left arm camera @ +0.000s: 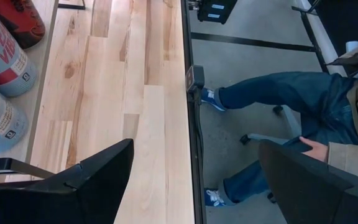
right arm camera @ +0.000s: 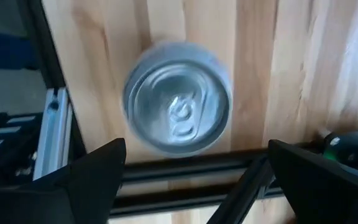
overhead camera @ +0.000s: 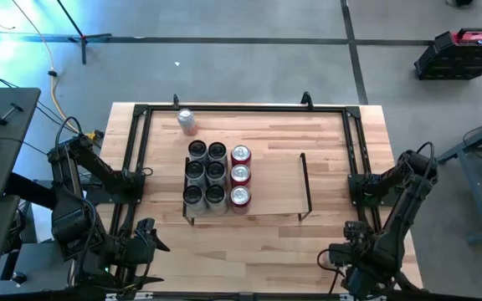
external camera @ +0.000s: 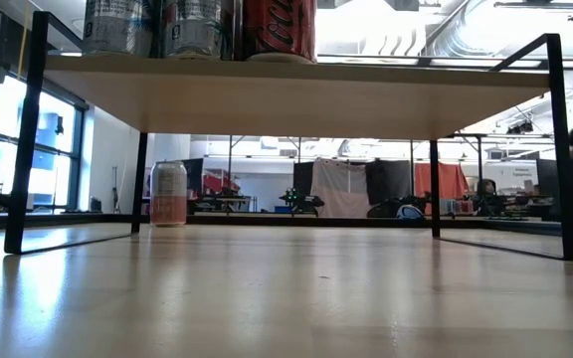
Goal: Place canned beverage on shelf
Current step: Put the bottom orange white soda can on the shelf
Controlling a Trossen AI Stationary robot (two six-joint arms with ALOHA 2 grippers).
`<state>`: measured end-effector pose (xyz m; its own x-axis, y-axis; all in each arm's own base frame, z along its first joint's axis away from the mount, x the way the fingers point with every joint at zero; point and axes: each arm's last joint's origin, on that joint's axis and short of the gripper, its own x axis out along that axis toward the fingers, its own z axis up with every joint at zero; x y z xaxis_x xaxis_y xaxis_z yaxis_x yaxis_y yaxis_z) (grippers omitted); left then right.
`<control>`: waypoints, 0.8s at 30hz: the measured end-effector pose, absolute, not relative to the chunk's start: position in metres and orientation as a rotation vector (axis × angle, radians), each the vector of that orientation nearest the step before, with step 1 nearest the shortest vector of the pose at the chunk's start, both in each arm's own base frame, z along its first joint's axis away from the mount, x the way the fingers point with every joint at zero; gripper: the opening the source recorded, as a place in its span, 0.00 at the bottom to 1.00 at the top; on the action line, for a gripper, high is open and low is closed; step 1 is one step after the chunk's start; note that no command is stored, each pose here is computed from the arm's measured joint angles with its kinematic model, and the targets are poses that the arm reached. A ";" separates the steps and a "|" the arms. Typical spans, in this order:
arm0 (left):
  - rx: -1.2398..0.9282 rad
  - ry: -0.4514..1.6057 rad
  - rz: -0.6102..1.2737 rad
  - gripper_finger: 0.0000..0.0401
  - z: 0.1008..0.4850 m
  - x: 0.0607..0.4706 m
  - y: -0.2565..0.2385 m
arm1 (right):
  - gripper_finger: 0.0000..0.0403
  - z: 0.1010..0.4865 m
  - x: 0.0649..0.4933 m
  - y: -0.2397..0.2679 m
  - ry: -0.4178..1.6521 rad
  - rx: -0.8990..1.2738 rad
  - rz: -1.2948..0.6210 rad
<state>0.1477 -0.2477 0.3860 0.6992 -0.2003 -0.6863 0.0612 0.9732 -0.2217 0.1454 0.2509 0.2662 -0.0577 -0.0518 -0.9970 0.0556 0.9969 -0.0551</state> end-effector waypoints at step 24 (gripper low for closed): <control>-0.188 0.784 -0.147 0.83 0.386 0.148 -0.248 | 0.94 0.233 0.152 0.253 1.586 -0.083 0.110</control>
<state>0.1477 -0.2477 0.3860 0.6992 -0.2004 -0.6862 0.0611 0.9731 -0.2219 0.1519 0.2527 0.2330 -0.0182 0.0161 -0.9997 -0.1221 0.9924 0.0182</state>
